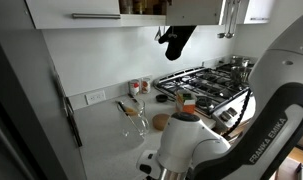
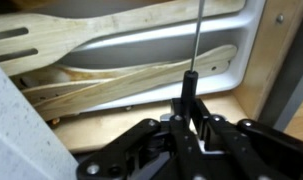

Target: Remove two skewers from the open drawer and put them in the glass jar

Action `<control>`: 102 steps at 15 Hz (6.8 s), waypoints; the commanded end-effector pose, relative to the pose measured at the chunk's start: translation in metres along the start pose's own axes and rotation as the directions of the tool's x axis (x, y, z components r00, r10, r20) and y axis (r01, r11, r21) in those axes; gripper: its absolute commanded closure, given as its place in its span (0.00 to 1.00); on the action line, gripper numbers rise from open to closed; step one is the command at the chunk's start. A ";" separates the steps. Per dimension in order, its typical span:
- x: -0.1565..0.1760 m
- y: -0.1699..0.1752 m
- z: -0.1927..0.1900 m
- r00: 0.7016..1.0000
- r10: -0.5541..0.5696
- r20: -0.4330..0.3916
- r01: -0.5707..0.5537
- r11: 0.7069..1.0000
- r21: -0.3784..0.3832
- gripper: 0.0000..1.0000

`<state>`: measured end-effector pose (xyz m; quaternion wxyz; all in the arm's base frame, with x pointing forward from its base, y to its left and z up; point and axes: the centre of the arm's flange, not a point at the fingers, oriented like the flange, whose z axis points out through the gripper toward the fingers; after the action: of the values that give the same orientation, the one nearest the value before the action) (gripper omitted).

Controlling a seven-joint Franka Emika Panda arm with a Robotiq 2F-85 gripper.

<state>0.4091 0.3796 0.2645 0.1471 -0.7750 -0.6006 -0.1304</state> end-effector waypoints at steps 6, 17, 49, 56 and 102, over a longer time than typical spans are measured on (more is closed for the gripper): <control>0.015 -0.004 -0.043 0.999 -0.003 -0.034 0.002 1.000 -0.019 0.85; 0.048 0.008 -0.156 0.958 0.013 -0.288 -0.054 0.989 -0.136 0.96; 0.101 0.103 -0.294 0.703 -0.294 -0.648 -0.338 0.664 -0.667 0.85; 0.067 0.141 -0.294 0.671 -0.224 -0.707 -0.428 0.662 -0.615 0.96; -0.039 0.176 -0.192 0.494 0.152 -0.856 -0.745 0.582 -0.326 0.86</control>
<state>0.5727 0.2334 0.4187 0.1251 -0.7762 -0.1585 -0.5973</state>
